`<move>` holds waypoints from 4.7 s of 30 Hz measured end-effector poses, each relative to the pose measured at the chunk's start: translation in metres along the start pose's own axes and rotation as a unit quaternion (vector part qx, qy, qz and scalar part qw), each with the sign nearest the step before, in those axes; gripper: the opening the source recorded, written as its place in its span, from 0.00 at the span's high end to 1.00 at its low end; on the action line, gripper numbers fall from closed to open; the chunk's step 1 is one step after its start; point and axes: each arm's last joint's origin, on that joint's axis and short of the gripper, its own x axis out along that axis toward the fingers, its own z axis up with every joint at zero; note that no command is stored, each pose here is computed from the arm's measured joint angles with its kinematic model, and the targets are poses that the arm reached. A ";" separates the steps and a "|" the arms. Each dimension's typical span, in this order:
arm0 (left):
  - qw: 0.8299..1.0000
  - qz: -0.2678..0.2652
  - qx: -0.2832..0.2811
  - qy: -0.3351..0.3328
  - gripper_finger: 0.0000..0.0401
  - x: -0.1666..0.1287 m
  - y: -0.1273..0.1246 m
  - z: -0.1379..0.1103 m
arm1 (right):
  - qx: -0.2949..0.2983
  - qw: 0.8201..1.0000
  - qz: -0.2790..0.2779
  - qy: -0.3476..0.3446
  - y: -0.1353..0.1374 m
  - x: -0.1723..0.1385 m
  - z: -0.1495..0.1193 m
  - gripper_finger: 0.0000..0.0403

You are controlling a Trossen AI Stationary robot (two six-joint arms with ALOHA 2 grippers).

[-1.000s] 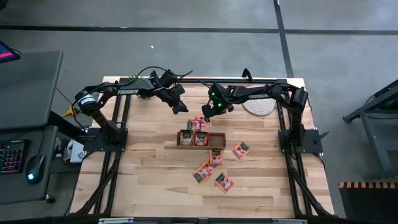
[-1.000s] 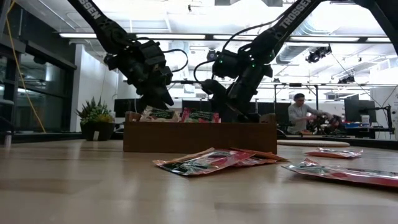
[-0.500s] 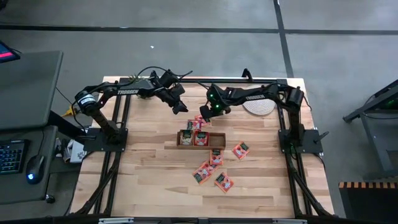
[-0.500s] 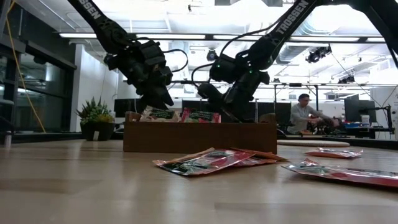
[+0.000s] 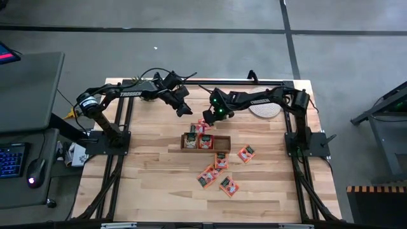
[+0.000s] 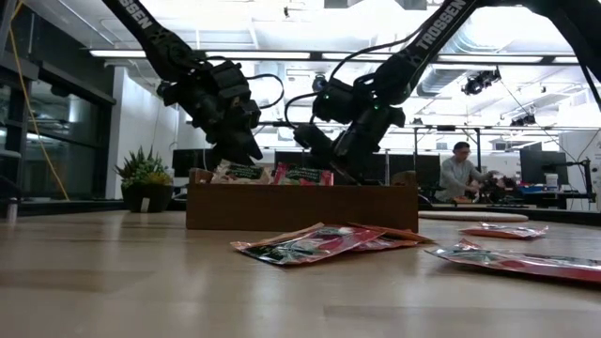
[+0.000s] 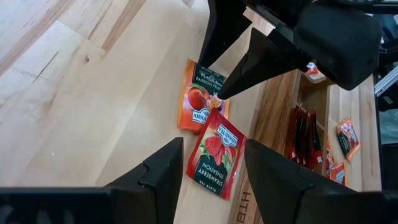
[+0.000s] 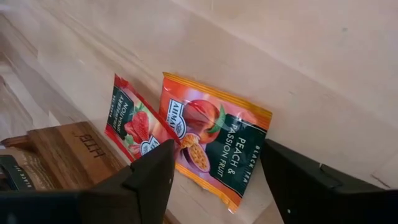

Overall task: Pick & Place Tea
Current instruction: Put the orange tea bag into the right section of the brown wooden organizer

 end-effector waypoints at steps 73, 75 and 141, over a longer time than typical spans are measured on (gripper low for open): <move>1.000 -0.001 -0.004 -0.002 0.58 0.000 0.000 0.000 | -0.282 0.942 -0.179 0.018 0.111 -0.120 0.032 1.00; 1.000 -0.001 -0.007 -0.002 0.58 0.000 0.000 0.000 | -0.294 0.939 -0.178 0.025 0.118 -0.125 0.027 1.00; 1.000 -0.005 -0.012 -0.002 0.58 0.000 -0.001 0.001 | -0.463 0.844 -0.241 0.121 0.148 -0.065 -0.117 1.00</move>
